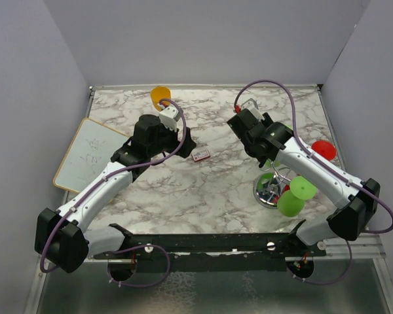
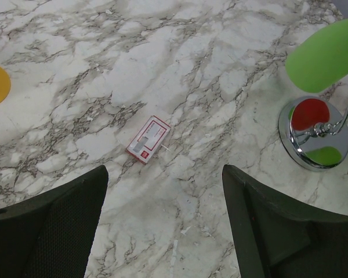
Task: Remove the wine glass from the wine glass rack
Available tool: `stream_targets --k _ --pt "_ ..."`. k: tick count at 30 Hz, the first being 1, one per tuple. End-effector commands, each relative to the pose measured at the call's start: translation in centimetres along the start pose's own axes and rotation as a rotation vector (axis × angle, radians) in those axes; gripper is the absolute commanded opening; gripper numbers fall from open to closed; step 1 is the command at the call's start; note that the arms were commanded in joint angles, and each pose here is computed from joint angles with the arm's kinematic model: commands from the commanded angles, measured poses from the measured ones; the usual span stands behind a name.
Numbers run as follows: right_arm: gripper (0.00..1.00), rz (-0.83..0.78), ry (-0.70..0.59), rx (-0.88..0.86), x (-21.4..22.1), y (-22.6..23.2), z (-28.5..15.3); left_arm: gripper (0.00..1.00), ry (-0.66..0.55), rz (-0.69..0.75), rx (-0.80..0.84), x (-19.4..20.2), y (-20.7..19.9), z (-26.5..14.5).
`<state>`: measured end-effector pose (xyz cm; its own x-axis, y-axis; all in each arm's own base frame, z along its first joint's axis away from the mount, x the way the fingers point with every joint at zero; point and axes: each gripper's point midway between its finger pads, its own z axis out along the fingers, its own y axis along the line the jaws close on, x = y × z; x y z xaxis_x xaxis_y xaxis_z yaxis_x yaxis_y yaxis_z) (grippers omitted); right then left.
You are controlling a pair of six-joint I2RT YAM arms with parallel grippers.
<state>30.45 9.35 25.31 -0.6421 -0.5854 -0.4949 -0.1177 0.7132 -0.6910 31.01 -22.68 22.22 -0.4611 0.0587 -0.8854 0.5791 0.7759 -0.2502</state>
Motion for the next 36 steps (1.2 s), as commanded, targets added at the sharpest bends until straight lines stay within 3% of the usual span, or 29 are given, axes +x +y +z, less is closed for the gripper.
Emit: stream_targets --k 1,24,36 --pt "0.43 0.015 -0.009 0.07 -0.3 -0.4 0.4 0.82 -0.026 0.021 -0.001 -0.5 -0.2 -0.3" --pt "0.31 -0.03 -0.01 0.158 -1.1 -0.9 1.1 0.82 -0.024 0.039 -0.002 -0.4 -0.5 -0.4" --pt "0.17 -0.04 -0.012 0.176 -1.6 -1.3 1.0 0.82 -0.021 0.046 -0.007 -0.4 -0.6 -0.4"
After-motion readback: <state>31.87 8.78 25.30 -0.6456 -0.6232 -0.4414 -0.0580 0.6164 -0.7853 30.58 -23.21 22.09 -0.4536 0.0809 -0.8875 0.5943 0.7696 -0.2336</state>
